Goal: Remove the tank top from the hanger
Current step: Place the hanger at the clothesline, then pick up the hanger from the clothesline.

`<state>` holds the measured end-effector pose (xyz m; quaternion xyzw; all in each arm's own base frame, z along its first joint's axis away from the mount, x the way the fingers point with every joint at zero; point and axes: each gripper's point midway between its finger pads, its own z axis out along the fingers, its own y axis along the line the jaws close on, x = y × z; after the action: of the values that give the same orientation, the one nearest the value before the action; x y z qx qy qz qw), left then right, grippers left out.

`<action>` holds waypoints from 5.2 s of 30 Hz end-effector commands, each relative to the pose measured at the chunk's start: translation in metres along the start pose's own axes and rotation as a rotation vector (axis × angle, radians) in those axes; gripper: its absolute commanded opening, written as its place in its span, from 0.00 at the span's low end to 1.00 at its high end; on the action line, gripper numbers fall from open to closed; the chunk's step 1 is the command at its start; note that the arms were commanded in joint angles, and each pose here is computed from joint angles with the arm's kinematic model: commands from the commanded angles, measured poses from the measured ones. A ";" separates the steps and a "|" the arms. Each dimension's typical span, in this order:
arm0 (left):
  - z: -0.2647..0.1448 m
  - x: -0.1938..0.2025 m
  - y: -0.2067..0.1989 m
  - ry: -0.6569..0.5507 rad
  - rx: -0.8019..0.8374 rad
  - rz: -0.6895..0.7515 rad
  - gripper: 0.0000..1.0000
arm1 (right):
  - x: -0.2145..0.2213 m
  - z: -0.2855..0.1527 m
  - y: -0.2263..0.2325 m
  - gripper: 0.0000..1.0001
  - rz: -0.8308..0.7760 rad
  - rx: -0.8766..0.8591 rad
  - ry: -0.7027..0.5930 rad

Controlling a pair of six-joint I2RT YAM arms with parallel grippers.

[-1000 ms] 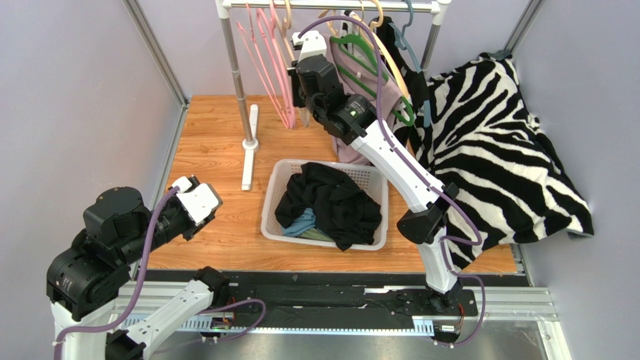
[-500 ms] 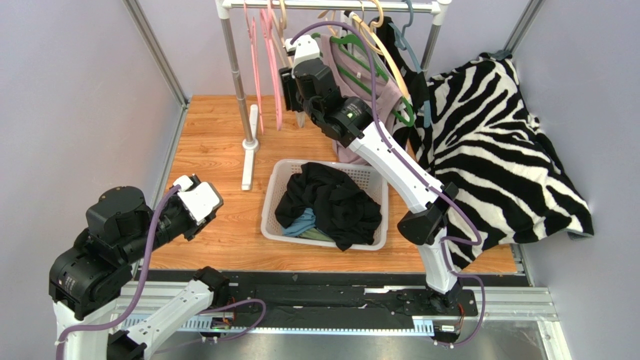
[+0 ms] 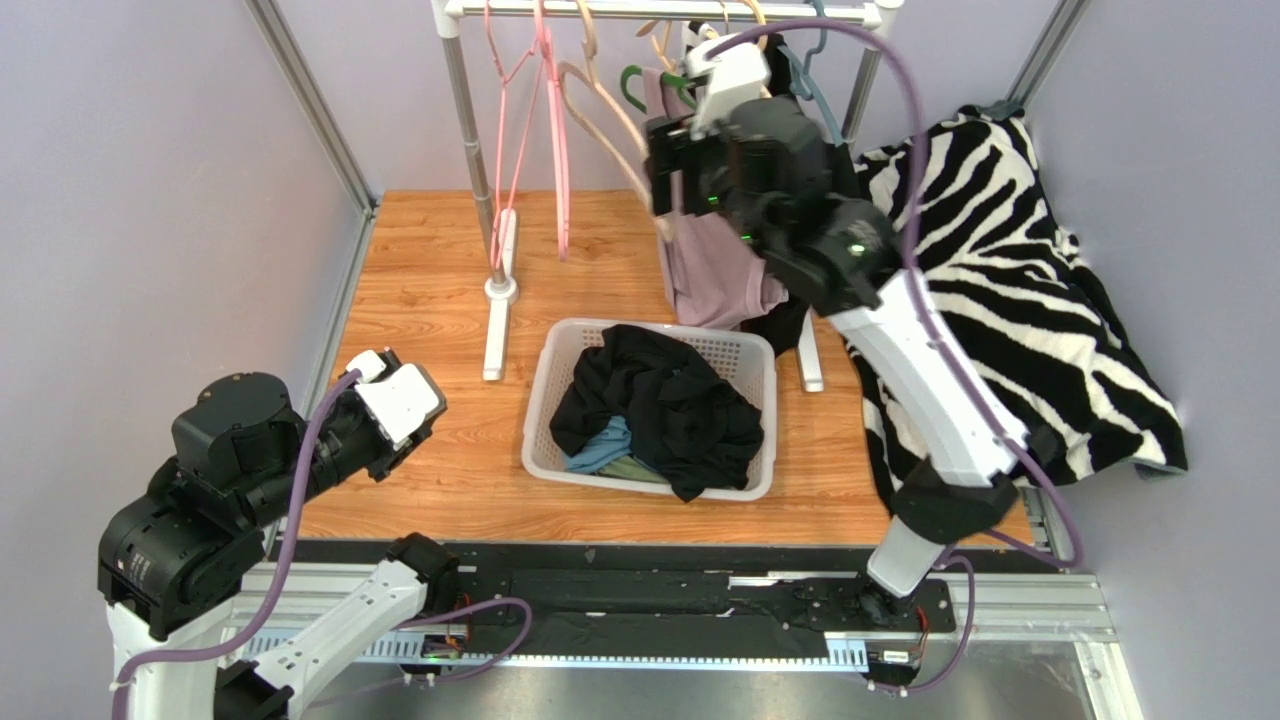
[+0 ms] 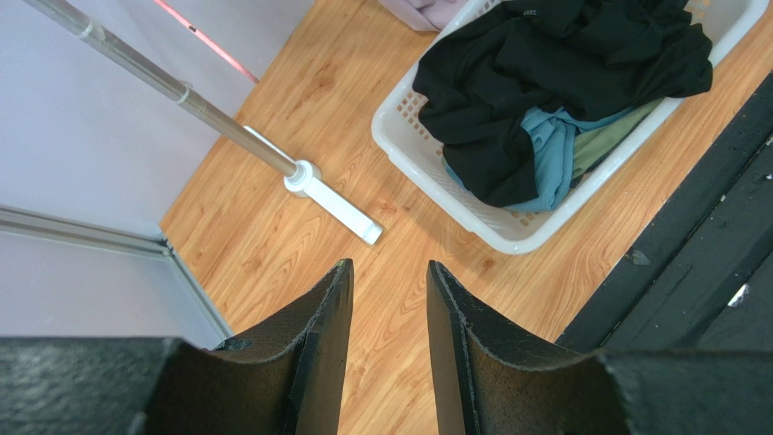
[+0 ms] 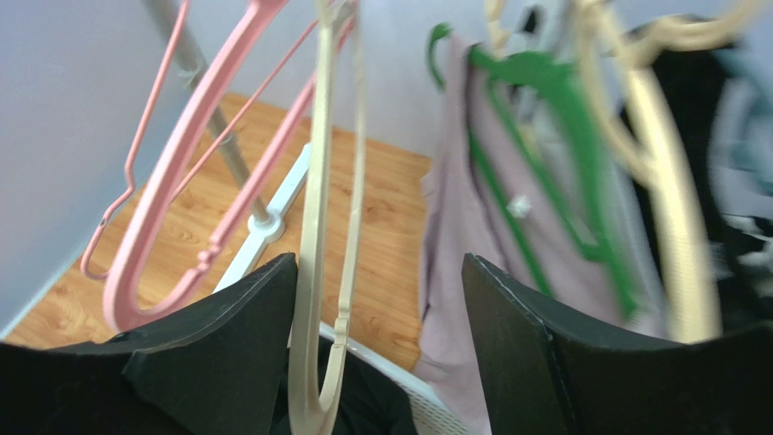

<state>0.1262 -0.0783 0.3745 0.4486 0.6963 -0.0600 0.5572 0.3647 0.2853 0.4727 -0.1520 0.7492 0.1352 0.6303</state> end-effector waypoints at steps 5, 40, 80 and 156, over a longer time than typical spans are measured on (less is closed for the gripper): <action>-0.006 -0.009 0.001 -0.032 -0.007 -0.015 0.44 | 0.006 -0.023 -0.063 0.63 0.096 0.012 0.023; -0.004 -0.009 -0.001 -0.026 0.009 -0.022 0.44 | -0.001 -0.013 -0.080 0.65 0.160 -0.099 0.020; 0.006 -0.001 -0.007 -0.006 0.039 -0.045 0.44 | -0.021 -0.001 -0.127 0.62 0.225 -0.107 -0.043; -0.014 -0.013 -0.014 -0.077 0.037 -0.060 0.45 | -0.096 -0.281 -0.030 0.00 0.092 -0.475 -0.492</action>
<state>0.1138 -0.0831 0.3754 0.4402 0.6963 -0.0916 0.5595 0.1730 0.1504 0.5684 -0.2013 0.6149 0.3101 0.6966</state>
